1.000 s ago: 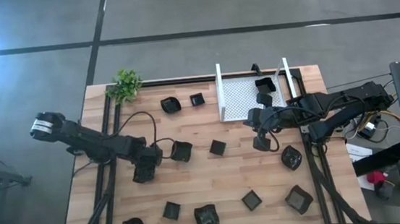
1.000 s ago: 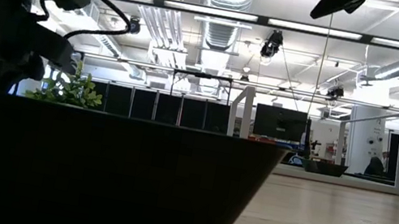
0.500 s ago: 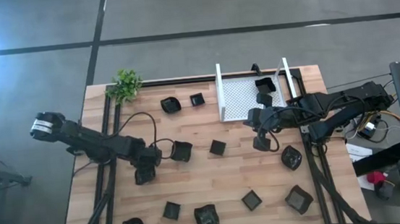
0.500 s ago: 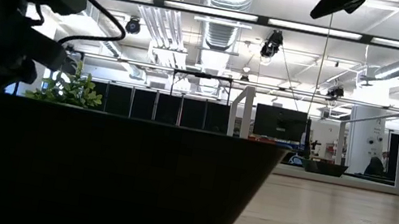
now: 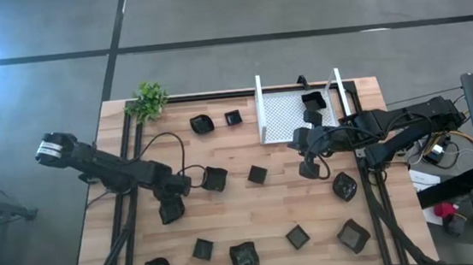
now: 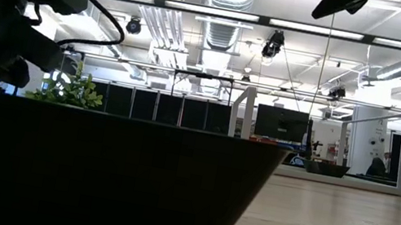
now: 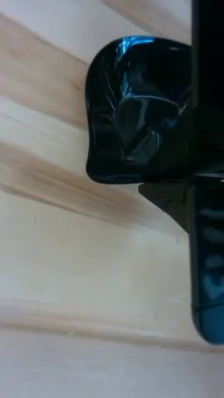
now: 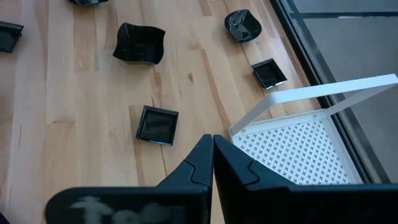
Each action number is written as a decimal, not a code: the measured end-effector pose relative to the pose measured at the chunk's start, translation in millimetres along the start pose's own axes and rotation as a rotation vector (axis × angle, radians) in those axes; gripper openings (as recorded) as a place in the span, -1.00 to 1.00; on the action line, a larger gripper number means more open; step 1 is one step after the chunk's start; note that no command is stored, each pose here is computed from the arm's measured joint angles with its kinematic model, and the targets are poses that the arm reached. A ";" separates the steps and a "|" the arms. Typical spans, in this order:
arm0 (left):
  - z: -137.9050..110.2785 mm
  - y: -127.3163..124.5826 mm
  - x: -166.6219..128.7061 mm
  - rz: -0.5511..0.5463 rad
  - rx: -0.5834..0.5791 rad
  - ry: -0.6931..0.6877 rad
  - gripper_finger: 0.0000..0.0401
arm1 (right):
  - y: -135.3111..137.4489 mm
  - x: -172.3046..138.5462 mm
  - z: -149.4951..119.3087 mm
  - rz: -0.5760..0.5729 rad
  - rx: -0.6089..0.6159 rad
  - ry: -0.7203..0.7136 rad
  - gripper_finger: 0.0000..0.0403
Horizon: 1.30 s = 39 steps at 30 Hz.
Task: Pick & Place Mini shaped plates
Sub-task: Put the leaf shaped plate on the shelf
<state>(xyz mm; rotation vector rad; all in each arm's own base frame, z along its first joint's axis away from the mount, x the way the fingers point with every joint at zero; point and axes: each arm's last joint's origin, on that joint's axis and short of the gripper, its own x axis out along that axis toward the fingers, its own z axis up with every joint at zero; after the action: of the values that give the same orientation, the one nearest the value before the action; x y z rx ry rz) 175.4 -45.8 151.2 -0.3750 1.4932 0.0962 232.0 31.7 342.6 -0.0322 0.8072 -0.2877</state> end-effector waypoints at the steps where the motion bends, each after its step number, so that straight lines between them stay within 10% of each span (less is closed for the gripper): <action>1: -0.1 -0.1 0.0 -0.003 -0.003 0.002 -0.98 | 0.0 0.0 0.0 0.000 0.000 0.000 -0.96; 25: 23.6 -21.9 -64.0 -0.027 0.012 -0.228 -1.00 | 0.0 0.0 0.2 -0.002 -0.007 -0.003 -0.96; 39: 43.5 -34.1 -123.0 0.315 -0.038 -0.700 -1.00 | 5.1 0.8 3.7 -0.069 -0.051 -0.085 -0.96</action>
<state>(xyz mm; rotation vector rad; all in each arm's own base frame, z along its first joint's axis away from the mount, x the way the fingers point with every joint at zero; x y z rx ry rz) 216.2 -44.3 279.7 -0.1074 0.8444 0.4593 236.4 36.1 344.0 -0.1198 0.7301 -0.3289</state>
